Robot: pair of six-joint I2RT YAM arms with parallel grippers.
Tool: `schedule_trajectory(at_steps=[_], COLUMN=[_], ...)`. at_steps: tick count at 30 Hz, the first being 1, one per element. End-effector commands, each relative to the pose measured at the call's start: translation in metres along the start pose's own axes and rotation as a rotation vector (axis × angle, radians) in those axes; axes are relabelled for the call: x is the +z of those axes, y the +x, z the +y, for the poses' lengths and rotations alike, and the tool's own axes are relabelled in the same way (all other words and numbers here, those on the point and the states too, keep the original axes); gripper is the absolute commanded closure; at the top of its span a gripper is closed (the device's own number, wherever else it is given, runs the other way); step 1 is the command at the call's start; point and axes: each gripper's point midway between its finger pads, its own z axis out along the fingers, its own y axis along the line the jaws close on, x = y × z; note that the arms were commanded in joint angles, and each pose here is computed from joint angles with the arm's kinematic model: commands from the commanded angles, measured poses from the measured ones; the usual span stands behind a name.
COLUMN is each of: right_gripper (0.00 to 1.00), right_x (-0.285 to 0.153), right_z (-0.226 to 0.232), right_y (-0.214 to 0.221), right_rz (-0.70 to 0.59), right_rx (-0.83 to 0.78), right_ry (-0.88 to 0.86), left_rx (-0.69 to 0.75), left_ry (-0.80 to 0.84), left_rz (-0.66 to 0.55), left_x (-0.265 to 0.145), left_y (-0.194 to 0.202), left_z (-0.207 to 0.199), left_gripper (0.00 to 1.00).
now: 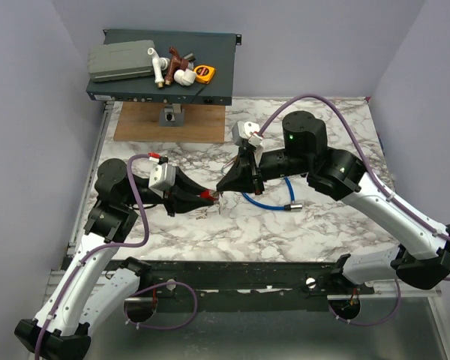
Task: Unlock with the key
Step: Unlock the lock.
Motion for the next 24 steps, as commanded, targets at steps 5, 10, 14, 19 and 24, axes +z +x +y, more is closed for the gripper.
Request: schedule_trajectory(at_steps=[5,10,14,19,24], right_gripper=[0.99,0.99,0.99,0.99,0.99], right_x=[0.004,0.008,0.014,0.013,0.013], right_z=[-0.012,-0.015,-0.014,-0.013,-0.009], right_y=[0.023,0.045,0.049,0.035,0.021], right_rz=[0.047,0.069,0.055,-0.002,-0.032], right_rx=[0.026,0.052,0.066,0.052,0.052], right_ry=[0.061,0.072,0.055,0.052,0.03], left_rx=[0.113,0.188,0.197,0.171,0.155], left_ry=[0.013,0.027,0.053,0.063,0.082], left_rz=[-0.033,-0.035,-0.038,-0.025,0.012], left_x=[0.0,-0.001,-0.001,0.0,0.002], left_y=[-0.025,-0.044,-0.051,-0.043,-0.021], left_z=[-0.005,-0.008,-0.012,-0.012,-0.01], left_gripper=[1.0,1.0,1.0,1.0,1.0])
